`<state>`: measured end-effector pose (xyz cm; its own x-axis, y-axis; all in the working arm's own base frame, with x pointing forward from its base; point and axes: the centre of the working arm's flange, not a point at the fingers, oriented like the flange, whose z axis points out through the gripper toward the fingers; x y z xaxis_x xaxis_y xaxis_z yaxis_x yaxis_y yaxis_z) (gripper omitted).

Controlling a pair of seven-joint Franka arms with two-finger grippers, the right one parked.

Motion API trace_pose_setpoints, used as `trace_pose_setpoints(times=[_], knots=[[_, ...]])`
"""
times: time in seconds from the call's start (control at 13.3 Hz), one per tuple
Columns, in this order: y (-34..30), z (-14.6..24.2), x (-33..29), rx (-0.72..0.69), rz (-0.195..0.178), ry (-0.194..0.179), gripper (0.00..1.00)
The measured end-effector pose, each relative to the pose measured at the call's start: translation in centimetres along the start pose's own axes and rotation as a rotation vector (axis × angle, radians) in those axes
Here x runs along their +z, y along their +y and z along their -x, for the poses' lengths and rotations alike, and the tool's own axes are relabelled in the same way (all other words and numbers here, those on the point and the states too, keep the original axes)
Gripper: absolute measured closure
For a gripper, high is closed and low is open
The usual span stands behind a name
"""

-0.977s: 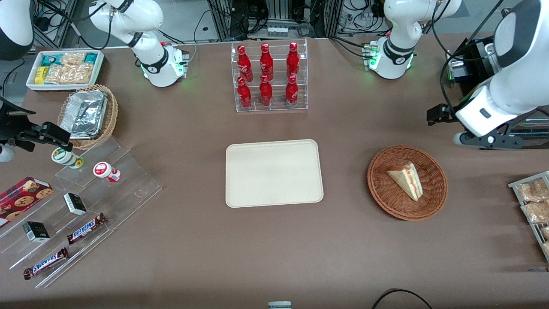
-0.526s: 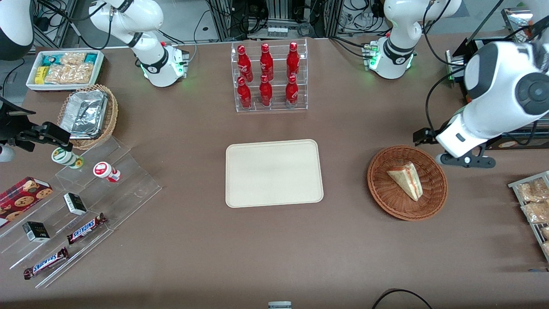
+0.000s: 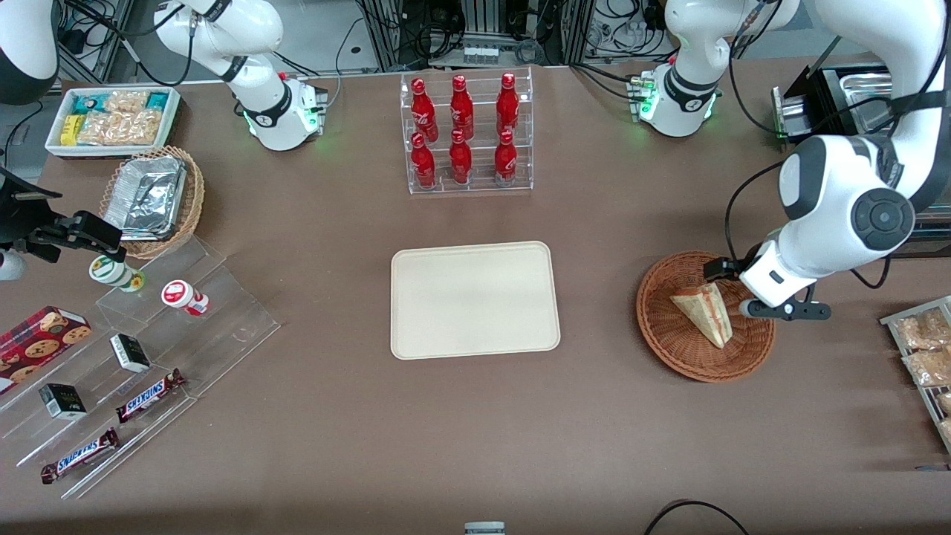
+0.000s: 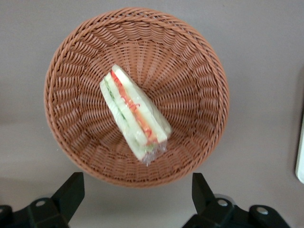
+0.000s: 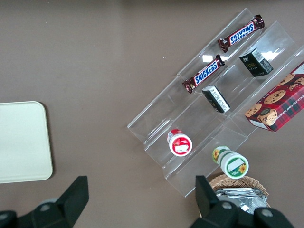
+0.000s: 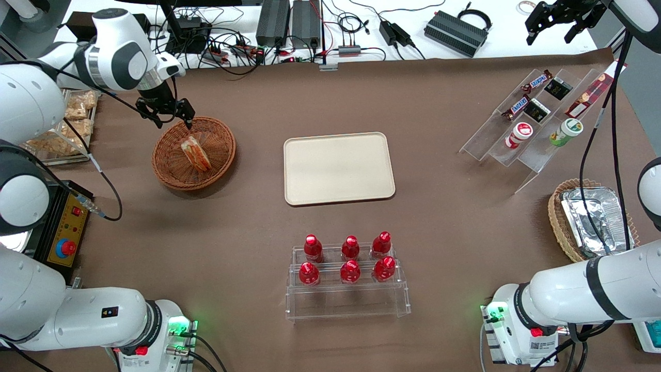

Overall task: Place sandwich from basket to tray
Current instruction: 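Move the left gripper over the wrapped sandwich in the wicker basket, then lower the left gripper and close it on the sandwich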

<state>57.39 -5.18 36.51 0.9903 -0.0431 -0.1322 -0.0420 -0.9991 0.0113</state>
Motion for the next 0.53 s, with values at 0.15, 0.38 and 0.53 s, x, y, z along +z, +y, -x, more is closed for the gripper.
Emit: trace_pose_setpoints(times=[0.15,0.38,0.53], knots=[[0.0,0.0,2.0,-0.101,0.005,0.030,0.00],[0.1,0.1,3.1,-0.323,0.013,0.043,0.00],[0.0,0.0,3.1,-0.457,0.017,0.047,0.00]])
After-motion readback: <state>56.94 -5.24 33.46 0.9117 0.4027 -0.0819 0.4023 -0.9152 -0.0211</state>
